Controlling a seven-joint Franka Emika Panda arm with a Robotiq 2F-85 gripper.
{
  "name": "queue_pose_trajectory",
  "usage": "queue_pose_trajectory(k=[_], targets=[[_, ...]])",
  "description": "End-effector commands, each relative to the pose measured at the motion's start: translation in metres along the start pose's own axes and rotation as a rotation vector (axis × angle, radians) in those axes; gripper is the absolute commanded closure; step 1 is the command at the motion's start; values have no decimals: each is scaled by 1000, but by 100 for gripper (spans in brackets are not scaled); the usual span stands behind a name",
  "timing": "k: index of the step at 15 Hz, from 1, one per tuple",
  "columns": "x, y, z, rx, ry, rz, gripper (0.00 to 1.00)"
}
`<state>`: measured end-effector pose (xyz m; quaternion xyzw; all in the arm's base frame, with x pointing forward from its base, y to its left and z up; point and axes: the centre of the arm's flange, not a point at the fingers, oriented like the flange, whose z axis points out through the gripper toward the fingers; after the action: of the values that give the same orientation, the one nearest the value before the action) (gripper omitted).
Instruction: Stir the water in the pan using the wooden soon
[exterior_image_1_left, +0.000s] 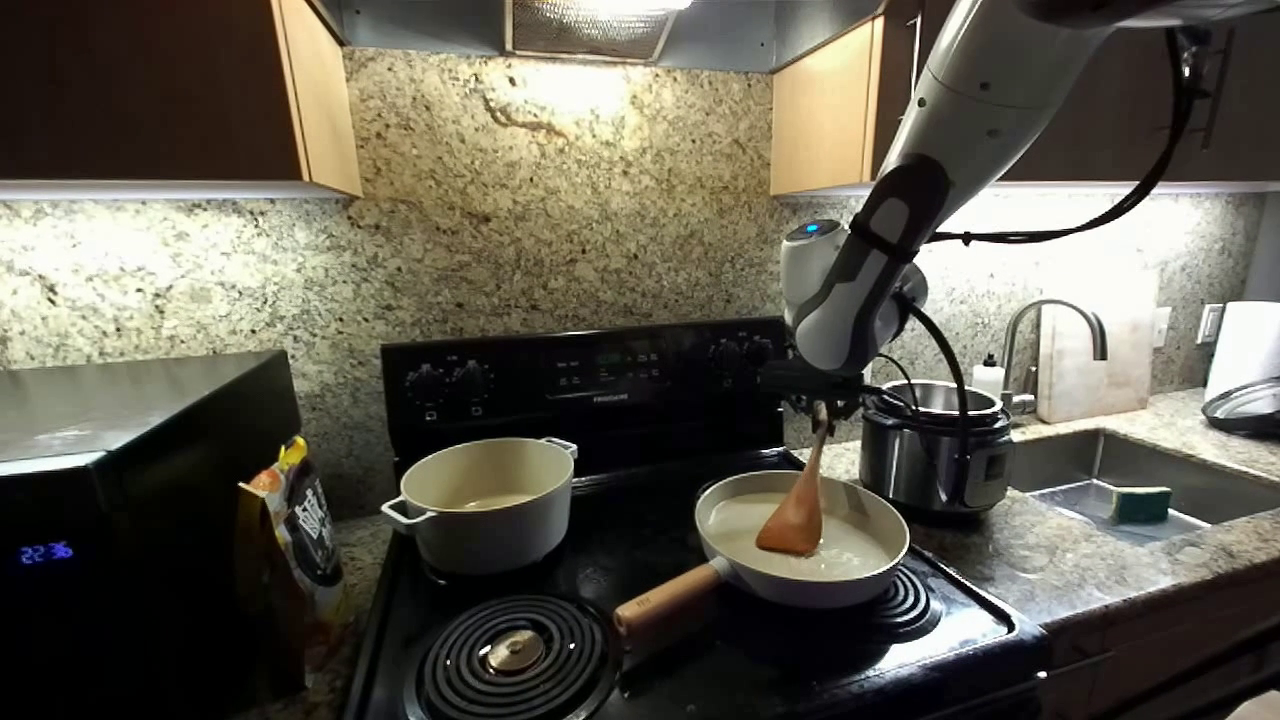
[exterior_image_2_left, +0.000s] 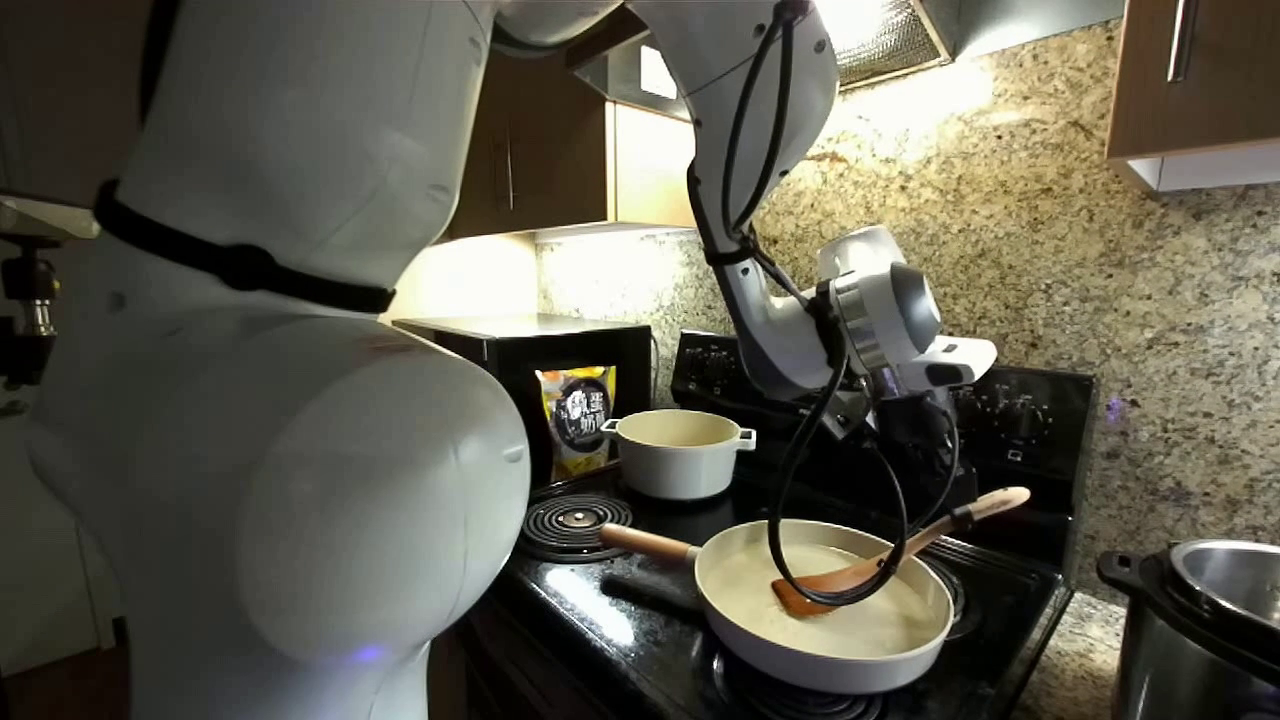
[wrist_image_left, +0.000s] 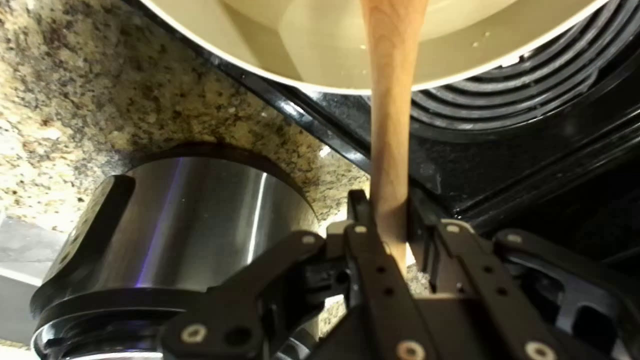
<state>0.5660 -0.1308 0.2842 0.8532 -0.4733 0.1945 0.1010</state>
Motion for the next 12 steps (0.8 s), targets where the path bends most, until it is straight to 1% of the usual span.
queue_pose_trajectory(k=[1,3,4,5,7,9,12], targets=[[18,34,-10,2,36,92,95],[29,41,-9,-9,32,127,95],[27,36,-7,-17,39,126,95],[24,30,-6,-17,50,123,95],[5,10,-2,-23,71,79,95],[-9,-5,-4,-7,78,46,95],[-9,-2,-12,15,77,74,95]])
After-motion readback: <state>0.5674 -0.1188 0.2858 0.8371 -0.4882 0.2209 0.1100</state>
